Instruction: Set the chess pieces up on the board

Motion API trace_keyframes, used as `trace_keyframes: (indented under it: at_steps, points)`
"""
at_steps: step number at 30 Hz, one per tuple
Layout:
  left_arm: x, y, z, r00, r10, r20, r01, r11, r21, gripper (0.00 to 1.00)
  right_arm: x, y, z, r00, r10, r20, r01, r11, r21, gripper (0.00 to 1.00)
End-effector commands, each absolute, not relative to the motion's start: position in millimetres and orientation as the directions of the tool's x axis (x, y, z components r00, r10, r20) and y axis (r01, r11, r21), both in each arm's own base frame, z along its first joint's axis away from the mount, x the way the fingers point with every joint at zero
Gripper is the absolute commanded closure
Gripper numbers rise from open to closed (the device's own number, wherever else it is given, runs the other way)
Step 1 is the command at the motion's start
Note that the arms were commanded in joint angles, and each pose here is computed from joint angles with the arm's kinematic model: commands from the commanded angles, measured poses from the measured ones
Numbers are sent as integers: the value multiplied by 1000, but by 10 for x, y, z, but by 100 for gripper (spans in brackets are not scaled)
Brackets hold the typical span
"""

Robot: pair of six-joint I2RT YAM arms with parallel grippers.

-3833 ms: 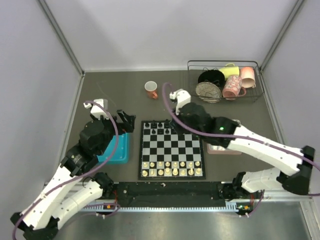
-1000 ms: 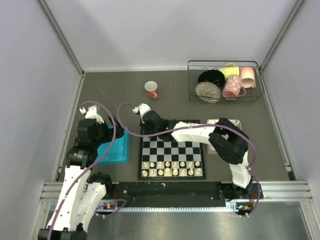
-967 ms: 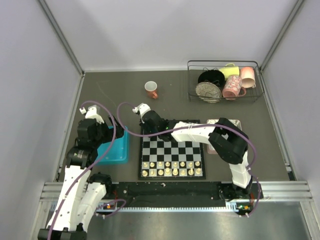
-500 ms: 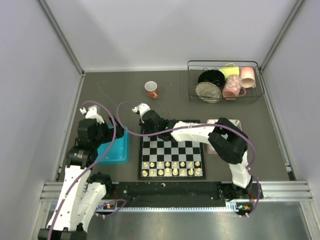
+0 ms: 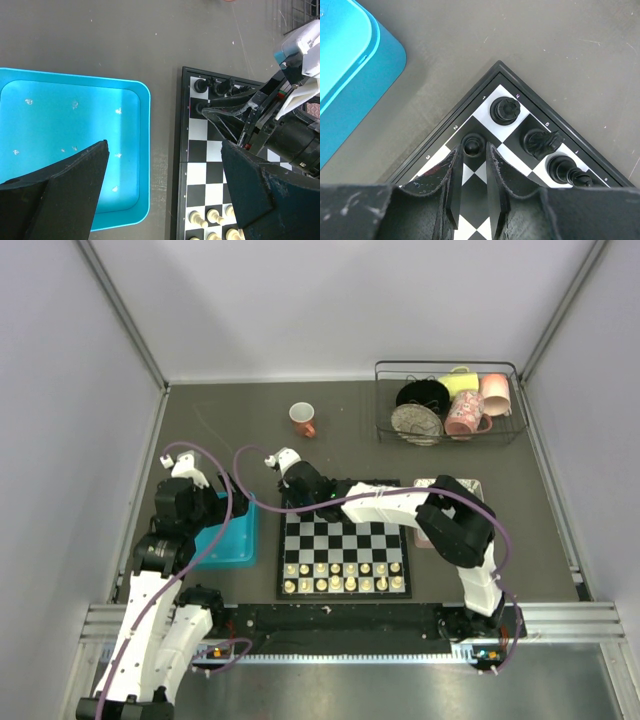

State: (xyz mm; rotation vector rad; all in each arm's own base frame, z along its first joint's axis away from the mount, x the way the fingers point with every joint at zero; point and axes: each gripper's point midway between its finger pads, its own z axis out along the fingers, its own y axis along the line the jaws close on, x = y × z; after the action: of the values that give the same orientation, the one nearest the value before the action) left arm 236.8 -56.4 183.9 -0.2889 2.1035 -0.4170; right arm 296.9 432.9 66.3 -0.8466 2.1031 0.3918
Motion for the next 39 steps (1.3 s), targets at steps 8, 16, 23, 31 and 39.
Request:
trace_keyframes:
  at_steps: [8,16,23,31,39]
  points:
    - [2418,-554,1954,-481,-361,-799,-15,914,-404,2,2992,4460,1388,-394,-332,-857,-712,700,56,73]
    - [2424,-547,1960,-479,-361,-800,-16,915,-403,2,2913,4157,2235,-304,-239,-922,-697,716,44,59]
    - [2417,-563,1984,-473,-355,-807,0,915,-403,2,2769,3466,2920,-215,-145,-966,-627,779,23,50]
    - [2410,-593,2034,-455,-341,-823,37,916,-400,2,2479,2374,3035,-210,-40,-977,-481,874,67,42]
    - [2415,-622,2068,-445,-338,-829,60,913,-404,2,2104,1581,2899,-224,85,-971,-359,919,163,25]
